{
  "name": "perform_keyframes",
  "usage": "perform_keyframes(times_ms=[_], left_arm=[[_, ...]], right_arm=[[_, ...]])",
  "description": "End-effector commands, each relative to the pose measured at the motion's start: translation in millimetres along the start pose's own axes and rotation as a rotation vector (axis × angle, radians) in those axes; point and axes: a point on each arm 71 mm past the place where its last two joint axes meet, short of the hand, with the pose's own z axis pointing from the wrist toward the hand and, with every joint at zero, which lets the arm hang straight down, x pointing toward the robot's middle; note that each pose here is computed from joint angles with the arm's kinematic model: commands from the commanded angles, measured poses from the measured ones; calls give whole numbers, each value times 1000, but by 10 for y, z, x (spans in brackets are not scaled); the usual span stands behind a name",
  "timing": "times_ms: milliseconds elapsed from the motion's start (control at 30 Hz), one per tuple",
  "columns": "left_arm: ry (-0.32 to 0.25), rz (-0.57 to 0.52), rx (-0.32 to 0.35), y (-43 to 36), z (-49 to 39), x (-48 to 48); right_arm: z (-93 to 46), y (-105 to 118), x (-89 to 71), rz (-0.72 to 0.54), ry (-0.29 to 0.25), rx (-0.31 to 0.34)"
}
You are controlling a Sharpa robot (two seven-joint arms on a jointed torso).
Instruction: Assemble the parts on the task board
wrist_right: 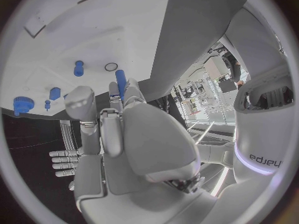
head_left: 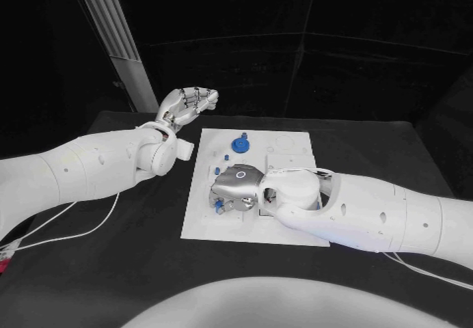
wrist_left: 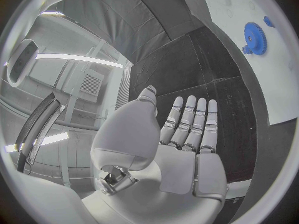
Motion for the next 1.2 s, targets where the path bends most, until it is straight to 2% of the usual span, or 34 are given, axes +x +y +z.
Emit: perform_keyframes(times_ms=[33, 333, 833, 1200], left_arm=[[6, -8, 212, -158, -10, 5], [5, -7, 212, -157, -10, 0], [7, -8, 211, -156, -8, 6], [7, -8, 211, -156, -7, 7]], right_arm=[[-7, -23, 16, -33, 24, 14], [-42, -69, 53, -36, 52, 38], [-12, -75, 67, -48, 58, 46], [1, -70, 91, -57, 87, 44]])
